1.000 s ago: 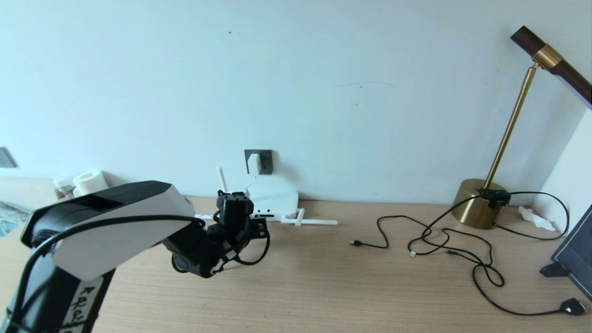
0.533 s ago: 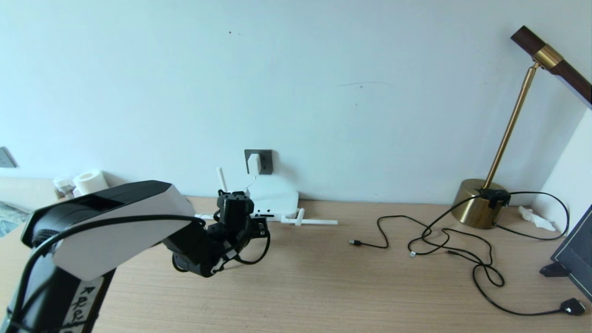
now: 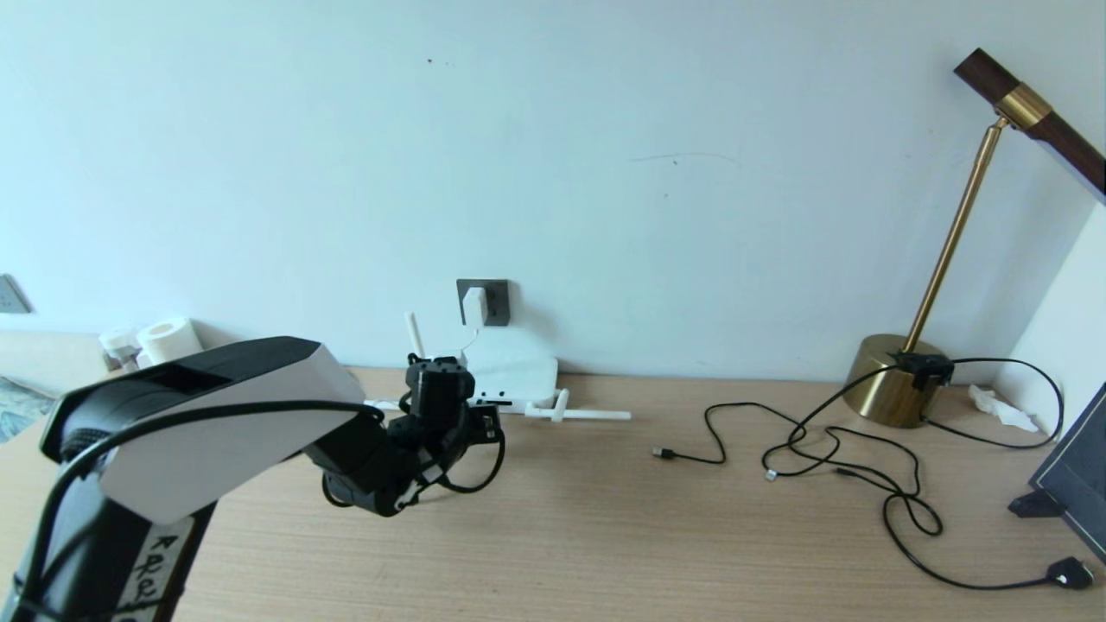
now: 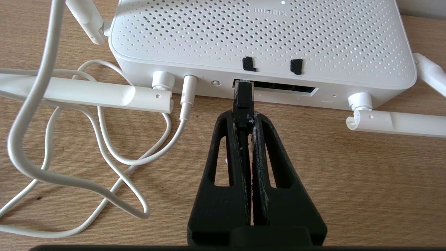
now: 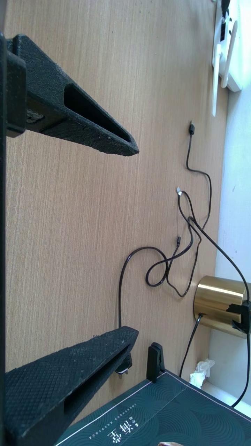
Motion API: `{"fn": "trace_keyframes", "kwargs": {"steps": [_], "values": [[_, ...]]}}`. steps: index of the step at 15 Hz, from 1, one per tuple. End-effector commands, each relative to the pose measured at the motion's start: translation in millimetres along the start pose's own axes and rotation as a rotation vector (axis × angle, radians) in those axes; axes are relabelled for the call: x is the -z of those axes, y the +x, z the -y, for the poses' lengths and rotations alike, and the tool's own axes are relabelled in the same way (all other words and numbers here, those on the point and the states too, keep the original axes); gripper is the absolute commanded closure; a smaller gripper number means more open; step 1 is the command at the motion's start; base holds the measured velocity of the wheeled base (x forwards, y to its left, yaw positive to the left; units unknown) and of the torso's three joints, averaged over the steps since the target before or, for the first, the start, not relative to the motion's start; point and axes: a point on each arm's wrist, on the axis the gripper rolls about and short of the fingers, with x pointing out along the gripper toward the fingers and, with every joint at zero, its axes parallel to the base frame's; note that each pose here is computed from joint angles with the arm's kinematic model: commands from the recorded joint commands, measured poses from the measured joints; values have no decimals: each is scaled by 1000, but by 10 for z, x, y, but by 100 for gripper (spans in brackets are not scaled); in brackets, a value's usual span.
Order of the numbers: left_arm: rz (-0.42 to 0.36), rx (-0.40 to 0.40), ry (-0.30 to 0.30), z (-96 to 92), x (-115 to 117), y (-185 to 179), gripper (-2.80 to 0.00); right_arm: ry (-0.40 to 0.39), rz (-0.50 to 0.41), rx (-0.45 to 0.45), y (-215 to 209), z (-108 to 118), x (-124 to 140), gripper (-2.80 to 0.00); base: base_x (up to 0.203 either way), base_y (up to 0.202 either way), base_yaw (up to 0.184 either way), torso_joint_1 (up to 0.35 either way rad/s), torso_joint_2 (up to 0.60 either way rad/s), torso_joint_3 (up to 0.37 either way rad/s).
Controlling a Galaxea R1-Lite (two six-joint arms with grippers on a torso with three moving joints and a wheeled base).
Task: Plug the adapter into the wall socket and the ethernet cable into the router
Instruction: Align cable and router interface
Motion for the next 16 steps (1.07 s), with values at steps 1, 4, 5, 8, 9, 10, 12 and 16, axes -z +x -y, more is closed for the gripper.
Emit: {"fn": "trace_keyframes", "kwargs": {"steps": [1,4,5,8,9,10,12,16], "values": [[2,-3,-3,-2,-7,12,0,-1,-2,-1,1,0,0,-280,0,0,0,0,0,0],[7,-3,-4,0,-11,38,0,-1,-2,-1,1,0,0,-280,0,0,0,0,0,0],[4,-4,-4,-1,1,44,0,-1,-2,-1,1,0,0,-280,0,0,0,0,0,0],[3,-4,-3,4,7,62,0,-1,-2,-1,1,0,0,-280,0,0,0,0,0,0],[5,-5,-4,6,3,68,0,-1,-2,-1,1,0,0,-280,0,0,0,0,0,0],[2,-6,-3,6,3,69,0,-1,-2,-1,1,0,0,-280,0,0,0,0,0,0],[2,-6,-3,7,5,84,0,-1,-2,-1,1,0,0,-280,0,0,0,0,0,0],[1,-7,-3,9,16,110,0,-1,-2,-1,1,0,0,-280,0,0,0,0,0,0]]}}
